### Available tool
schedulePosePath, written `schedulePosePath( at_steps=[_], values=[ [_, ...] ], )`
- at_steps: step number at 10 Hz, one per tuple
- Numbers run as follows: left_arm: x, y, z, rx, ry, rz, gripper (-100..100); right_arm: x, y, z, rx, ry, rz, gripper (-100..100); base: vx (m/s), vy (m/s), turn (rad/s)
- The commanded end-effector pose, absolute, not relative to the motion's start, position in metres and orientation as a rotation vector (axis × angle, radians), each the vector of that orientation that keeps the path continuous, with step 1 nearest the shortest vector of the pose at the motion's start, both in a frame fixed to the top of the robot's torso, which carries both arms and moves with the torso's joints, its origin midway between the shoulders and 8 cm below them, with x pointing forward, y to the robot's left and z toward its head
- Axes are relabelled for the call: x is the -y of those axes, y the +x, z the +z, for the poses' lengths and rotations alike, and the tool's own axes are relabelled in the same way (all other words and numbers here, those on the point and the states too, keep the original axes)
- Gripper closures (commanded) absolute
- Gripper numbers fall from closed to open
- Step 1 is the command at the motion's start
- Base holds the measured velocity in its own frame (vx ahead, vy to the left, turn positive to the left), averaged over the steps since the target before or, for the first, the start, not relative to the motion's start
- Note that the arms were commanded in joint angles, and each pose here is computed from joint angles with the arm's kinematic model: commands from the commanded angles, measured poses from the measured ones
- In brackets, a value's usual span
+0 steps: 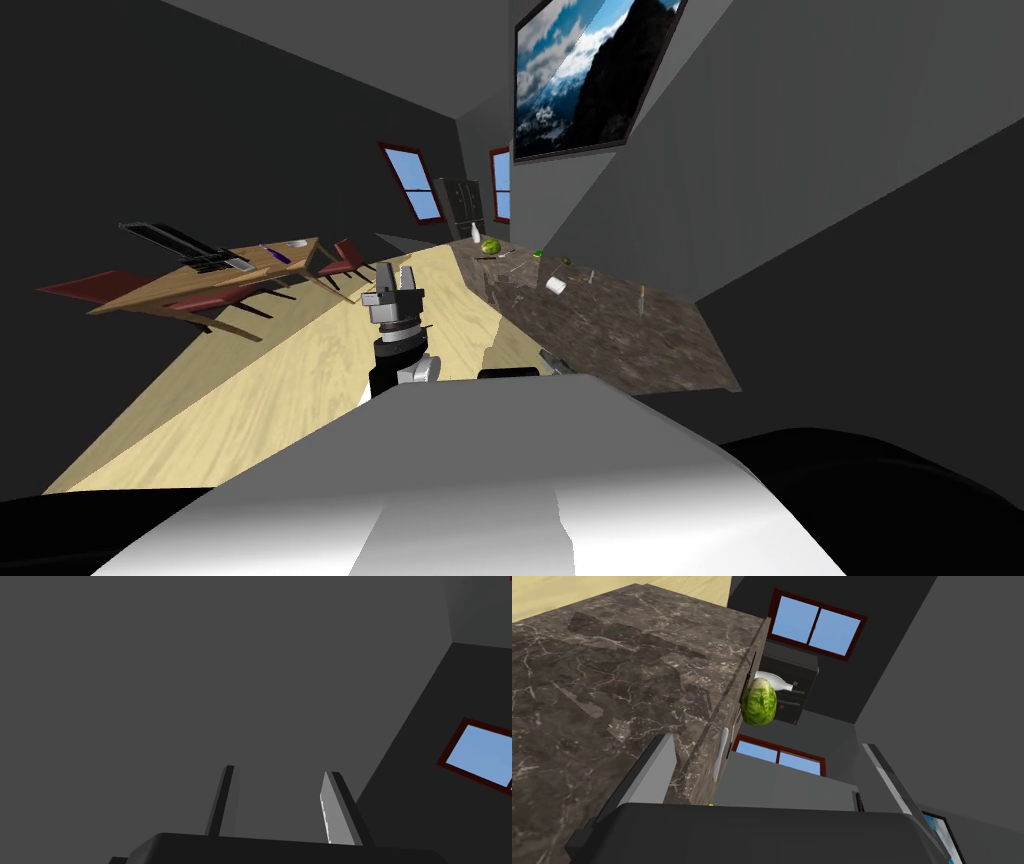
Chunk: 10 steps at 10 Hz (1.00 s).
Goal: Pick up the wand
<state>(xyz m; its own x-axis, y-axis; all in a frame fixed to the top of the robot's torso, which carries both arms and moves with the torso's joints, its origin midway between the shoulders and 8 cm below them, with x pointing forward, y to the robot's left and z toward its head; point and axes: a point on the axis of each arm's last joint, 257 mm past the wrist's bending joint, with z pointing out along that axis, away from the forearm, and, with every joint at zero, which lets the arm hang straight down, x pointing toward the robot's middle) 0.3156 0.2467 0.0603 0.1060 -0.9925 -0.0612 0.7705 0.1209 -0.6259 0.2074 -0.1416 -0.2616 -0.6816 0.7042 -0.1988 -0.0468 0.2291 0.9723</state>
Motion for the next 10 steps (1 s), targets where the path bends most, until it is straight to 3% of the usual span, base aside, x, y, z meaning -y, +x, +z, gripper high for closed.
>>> schedulePosePath(
  at_steps=[1, 10],
  values=[
    [-0.247, 0.316, 0.060, -0.541, -0.506, -1.383, 0, 0.145, 0.201, -0.267, -1.907, 0.594, 1.497, -100, 0.012, 0.024, -0.001],
    [-0.247, 0.316, 0.060, -0.541, -0.506, -1.383, 0, 0.206, 0.080, -0.354, -2.353, 0.707, 1.317, -100, 0.044, 0.042, 0.126]
  ],
)
